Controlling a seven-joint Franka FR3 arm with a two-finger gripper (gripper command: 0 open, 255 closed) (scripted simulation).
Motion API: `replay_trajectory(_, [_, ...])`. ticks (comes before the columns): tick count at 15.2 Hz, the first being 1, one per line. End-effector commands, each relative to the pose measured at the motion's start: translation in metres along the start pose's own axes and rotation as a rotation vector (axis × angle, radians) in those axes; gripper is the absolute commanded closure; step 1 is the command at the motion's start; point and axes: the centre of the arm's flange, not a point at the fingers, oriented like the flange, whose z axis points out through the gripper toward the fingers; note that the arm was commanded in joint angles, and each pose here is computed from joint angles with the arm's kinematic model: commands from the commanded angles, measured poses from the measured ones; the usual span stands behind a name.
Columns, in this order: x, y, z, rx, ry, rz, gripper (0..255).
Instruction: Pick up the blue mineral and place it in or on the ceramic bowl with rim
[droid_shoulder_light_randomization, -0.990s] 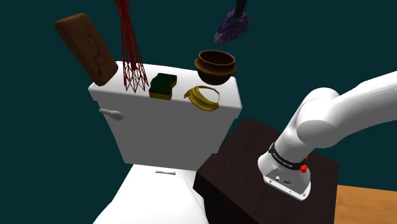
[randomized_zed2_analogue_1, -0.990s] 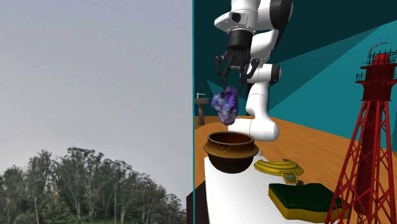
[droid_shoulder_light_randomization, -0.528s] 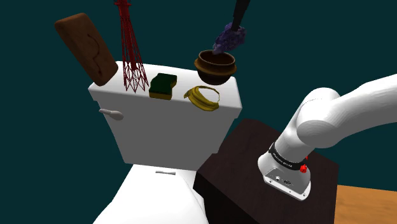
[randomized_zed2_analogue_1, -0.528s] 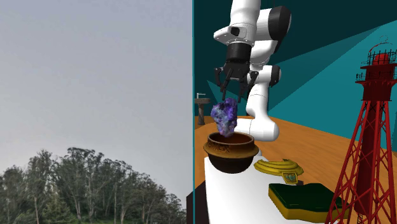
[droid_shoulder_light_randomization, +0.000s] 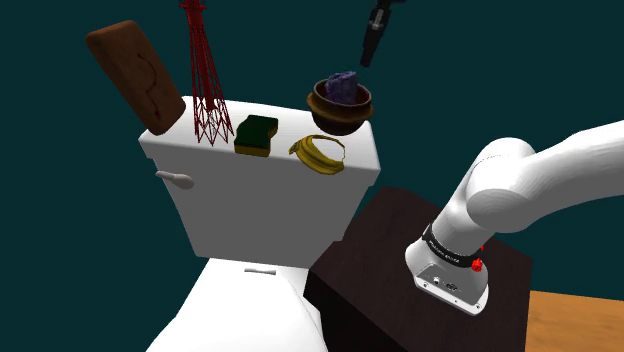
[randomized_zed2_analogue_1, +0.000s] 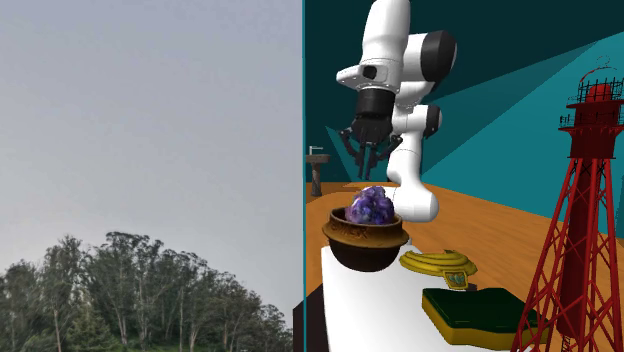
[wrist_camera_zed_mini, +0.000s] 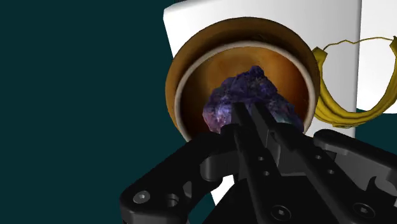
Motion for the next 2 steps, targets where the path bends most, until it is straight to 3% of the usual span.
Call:
replay_trajectory(1, [0.0005, -0.0005, 0.0029, 0.000, 0.000, 0.000, 255])
replay_trajectory(2, [0.0005, -0.0005, 0.0029, 0.000, 0.000, 0.000, 255])
